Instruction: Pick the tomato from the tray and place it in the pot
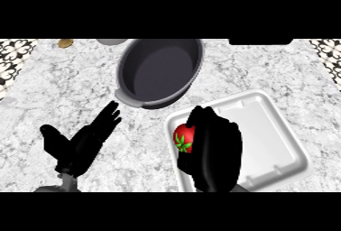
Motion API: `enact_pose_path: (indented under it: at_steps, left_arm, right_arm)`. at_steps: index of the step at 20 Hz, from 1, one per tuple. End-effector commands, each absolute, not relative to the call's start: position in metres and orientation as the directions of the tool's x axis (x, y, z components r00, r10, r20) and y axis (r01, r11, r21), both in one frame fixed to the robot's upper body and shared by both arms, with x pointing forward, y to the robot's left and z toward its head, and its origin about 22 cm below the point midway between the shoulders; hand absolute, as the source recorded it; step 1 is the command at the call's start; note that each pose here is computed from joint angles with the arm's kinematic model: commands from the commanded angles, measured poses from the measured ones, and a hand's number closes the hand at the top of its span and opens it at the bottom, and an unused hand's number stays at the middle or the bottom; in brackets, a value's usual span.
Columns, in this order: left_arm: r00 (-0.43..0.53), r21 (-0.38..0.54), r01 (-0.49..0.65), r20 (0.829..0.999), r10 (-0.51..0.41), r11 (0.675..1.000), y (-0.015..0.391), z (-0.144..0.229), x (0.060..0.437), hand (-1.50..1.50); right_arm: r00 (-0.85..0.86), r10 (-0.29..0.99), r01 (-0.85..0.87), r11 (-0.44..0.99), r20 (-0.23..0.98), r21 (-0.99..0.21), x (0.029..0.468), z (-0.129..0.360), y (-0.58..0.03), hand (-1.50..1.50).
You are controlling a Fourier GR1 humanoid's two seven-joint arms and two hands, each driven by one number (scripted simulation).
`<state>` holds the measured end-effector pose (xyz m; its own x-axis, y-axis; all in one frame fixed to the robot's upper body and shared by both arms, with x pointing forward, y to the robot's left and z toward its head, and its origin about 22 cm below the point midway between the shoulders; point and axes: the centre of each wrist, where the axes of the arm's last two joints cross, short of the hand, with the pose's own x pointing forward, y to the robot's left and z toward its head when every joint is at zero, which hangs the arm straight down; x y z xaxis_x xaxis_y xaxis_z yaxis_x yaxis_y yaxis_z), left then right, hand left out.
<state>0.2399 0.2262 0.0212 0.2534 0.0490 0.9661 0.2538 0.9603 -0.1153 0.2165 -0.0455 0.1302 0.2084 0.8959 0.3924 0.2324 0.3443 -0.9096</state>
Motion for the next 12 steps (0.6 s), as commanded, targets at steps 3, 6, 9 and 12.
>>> enact_pose_path:
  at_steps: [3,6,9,12]
  left_arm:
    - [0.229,-0.107,0.271,0.972,0.043,0.957,0.216,0.029,0.238,0.00]
    - [0.246,-0.116,0.271,0.968,0.048,0.955,0.209,0.027,0.240,0.00]
    - [0.231,-0.106,0.269,0.972,0.043,0.957,0.211,0.027,0.244,0.00]
    - [0.241,-0.093,0.270,0.970,0.026,0.958,0.218,0.022,0.244,0.00]
  right_arm:
    - [0.256,0.859,0.375,0.335,0.443,-0.865,0.205,0.208,-0.033,1.50]
    - [0.214,0.829,0.377,0.418,0.517,-0.826,0.222,0.227,-0.032,1.50]
    - [0.201,0.831,0.390,0.418,0.519,-0.820,0.241,0.254,-0.030,1.50]
    - [0.220,0.814,0.365,0.442,0.537,-0.820,0.273,0.260,-0.030,1.50]
